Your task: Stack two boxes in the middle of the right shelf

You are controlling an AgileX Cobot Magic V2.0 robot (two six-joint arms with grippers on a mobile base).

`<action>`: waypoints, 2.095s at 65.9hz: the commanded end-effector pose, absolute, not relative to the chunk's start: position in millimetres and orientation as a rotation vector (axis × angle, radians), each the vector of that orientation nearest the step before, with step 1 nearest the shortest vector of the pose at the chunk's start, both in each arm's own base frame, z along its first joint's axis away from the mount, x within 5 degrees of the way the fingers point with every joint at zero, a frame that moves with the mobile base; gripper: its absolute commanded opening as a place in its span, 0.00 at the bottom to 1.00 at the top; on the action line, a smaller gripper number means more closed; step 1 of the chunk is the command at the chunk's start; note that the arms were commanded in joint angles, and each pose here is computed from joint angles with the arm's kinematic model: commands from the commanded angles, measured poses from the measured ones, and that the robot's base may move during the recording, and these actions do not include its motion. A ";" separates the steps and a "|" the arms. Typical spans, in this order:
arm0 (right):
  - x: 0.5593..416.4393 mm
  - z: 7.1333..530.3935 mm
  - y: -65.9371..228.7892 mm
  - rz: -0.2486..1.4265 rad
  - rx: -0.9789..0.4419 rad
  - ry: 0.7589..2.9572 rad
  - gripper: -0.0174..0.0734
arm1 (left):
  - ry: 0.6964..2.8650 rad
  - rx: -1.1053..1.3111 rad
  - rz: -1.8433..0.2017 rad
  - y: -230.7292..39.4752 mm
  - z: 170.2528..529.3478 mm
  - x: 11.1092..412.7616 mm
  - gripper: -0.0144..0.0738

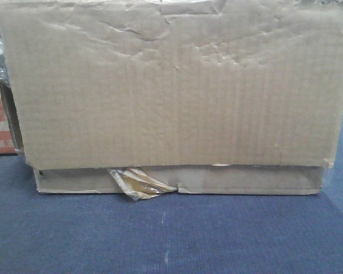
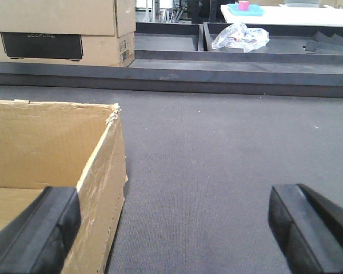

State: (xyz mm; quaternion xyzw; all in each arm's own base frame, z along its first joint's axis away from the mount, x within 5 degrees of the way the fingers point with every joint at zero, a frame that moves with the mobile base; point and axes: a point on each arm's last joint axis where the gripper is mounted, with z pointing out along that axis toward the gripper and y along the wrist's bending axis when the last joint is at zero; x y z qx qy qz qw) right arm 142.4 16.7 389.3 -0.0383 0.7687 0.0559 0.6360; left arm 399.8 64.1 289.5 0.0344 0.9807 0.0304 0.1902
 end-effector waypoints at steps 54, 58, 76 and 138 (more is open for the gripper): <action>142.4 391.3 16.5 0.121 -0.092 1.756 0.82 | 2.699 0.122 0.202 71.7 317.6 396.7 0.04; 142.4 391.3 16.5 0.121 -0.092 1.756 0.82 | 2.683 0.121 0.209 71.3 325.0 392.8 0.04; 142.4 391.1 16.5 0.121 -0.092 1.758 0.82 | 2.495 -0.002 0.382 76.9 395.6 360.5 0.04; 142.3 390.8 16.5 0.121 -0.093 1.762 0.82 | 1.977 0.157 -0.240 -96.8 546.5 282.1 0.04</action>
